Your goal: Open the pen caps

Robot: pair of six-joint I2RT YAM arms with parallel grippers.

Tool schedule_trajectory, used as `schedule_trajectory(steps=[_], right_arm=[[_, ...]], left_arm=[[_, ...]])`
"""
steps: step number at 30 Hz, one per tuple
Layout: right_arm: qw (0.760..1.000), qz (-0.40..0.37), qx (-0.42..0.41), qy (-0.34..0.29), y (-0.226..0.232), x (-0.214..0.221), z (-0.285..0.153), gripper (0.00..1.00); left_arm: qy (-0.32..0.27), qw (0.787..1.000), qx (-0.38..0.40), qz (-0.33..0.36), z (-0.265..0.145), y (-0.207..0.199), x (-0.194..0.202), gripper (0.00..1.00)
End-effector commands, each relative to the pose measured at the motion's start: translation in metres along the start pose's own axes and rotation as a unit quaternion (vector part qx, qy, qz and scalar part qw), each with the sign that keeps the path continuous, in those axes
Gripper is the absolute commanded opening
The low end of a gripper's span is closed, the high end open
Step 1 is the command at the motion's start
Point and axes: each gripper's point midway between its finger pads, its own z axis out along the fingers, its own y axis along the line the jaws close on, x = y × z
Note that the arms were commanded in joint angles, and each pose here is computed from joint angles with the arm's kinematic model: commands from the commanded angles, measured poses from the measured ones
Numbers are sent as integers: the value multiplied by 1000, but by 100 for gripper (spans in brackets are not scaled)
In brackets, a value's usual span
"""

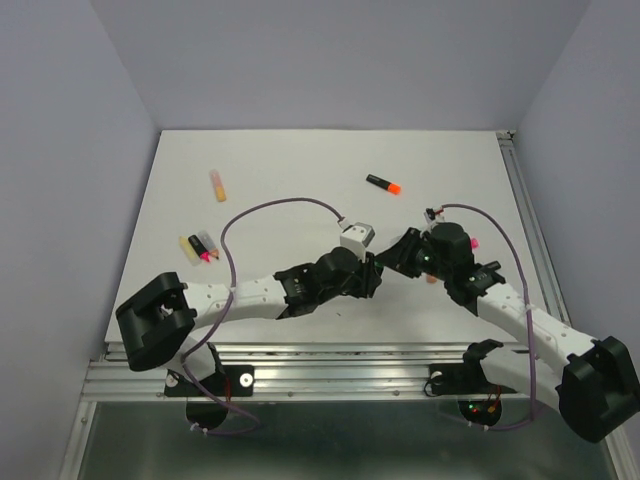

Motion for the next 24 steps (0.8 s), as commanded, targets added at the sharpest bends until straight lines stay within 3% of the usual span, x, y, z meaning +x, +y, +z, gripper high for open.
schedule_trajectory(steps=[1,7,12,21,24], right_arm=[[998,-14,13,-61,13,-33,1,1],[978,1,96,-186,7,-98,1,1],[962,-6,114,-248,23,-150,1,1],[950,-12,122,-286,13,-205,4,1],[959,-28,81,-270,26,-203,3,1]], left_arm=[[-12,998,58,-10,-23,-35,5,0],[31,998,46,-24,-38,-31,58,0],[60,997,48,-26,-45,-39,90,0],[81,994,65,-27,-53,-57,110,0],[75,996,36,-39,-53,-47,105,0]])
